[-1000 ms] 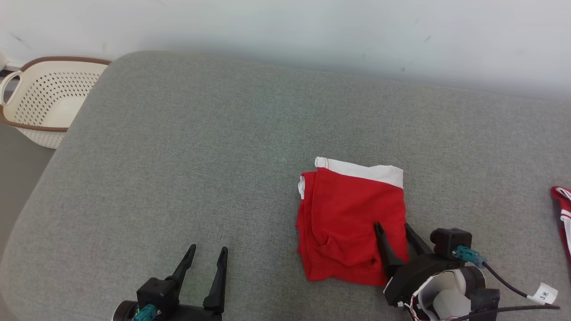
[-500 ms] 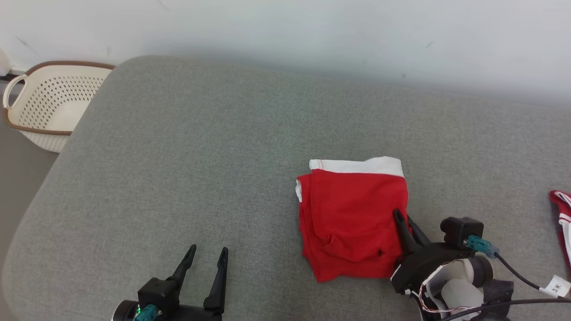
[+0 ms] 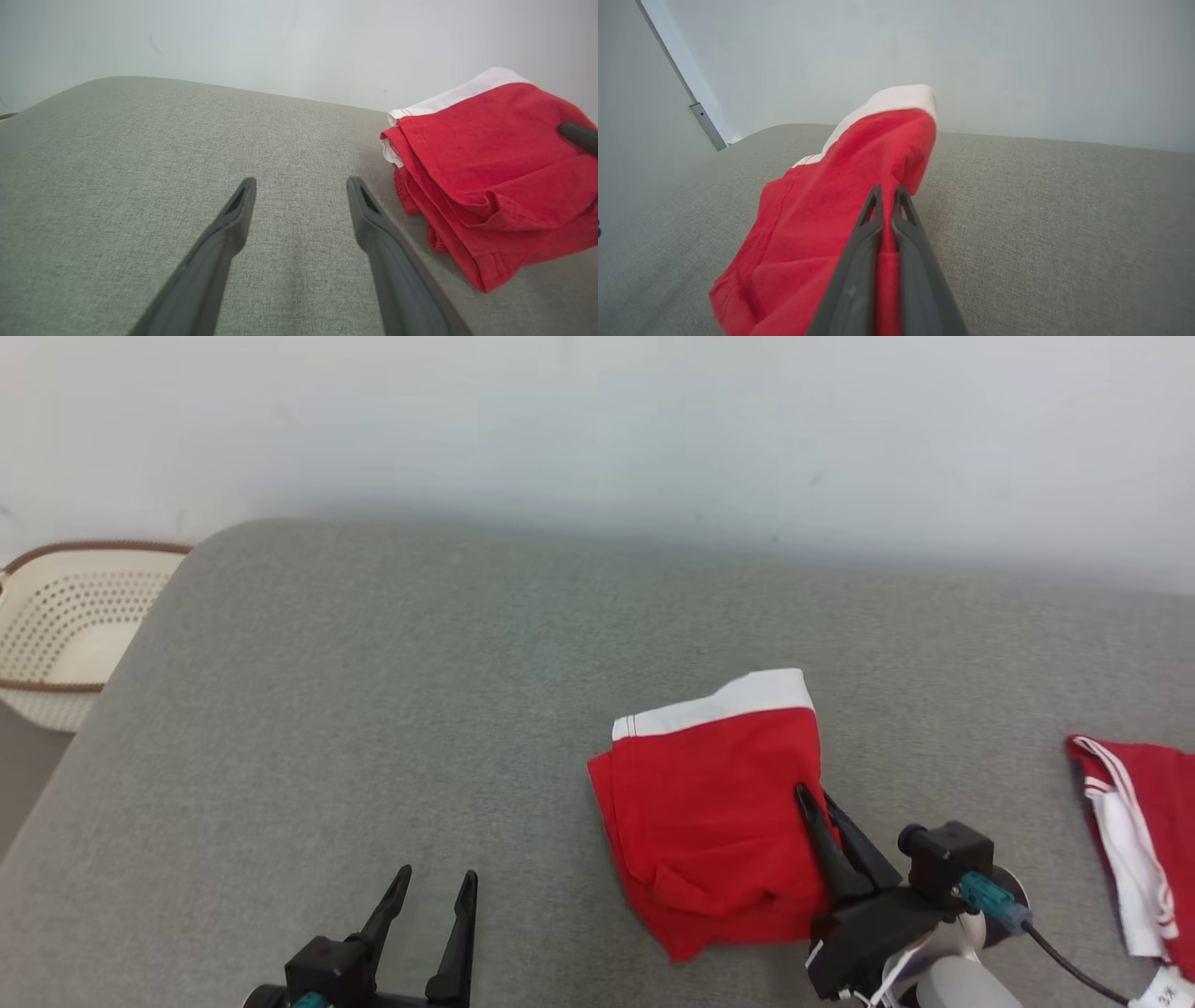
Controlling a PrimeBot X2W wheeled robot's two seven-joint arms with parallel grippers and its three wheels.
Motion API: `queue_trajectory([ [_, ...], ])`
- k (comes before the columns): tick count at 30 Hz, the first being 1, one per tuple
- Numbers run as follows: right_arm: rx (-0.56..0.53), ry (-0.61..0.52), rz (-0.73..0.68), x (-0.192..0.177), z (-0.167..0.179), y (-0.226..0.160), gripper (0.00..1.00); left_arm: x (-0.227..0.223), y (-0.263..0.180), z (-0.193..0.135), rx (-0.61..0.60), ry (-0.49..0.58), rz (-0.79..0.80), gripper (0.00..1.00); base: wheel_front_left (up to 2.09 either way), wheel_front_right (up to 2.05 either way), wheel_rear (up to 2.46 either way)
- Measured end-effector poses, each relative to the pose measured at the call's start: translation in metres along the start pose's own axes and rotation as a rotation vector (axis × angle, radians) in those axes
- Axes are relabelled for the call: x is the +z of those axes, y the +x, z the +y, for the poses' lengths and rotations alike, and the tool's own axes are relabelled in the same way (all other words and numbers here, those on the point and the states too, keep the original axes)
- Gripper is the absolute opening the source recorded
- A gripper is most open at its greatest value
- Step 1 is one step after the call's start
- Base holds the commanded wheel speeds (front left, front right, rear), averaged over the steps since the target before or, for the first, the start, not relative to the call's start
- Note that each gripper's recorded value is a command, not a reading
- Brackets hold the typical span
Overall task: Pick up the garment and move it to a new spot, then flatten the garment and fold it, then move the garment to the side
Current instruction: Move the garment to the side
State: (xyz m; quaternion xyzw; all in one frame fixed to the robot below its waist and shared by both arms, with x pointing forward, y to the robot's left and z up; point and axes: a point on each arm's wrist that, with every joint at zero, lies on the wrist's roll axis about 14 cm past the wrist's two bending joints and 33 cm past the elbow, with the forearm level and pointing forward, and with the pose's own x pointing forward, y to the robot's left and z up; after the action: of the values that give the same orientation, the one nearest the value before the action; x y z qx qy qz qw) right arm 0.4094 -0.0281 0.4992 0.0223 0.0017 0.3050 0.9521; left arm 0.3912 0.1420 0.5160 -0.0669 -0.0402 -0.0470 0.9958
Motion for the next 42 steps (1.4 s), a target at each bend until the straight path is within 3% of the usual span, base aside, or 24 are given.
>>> queue_trajectory([
  [18,-0.249,0.04,0.022,-0.012,-0.047,-0.072,0.0,0.008,0.025,-0.077,-0.211,-0.009,-0.035,1.0,0.0,0.0,0.0],
  [42,-0.633,0.09,0.043,-0.024,-0.11,-0.184,0.0,-0.002,0.052,-0.228,-0.61,-0.05,-0.044,1.0,0.0,0.0,0.0],
])
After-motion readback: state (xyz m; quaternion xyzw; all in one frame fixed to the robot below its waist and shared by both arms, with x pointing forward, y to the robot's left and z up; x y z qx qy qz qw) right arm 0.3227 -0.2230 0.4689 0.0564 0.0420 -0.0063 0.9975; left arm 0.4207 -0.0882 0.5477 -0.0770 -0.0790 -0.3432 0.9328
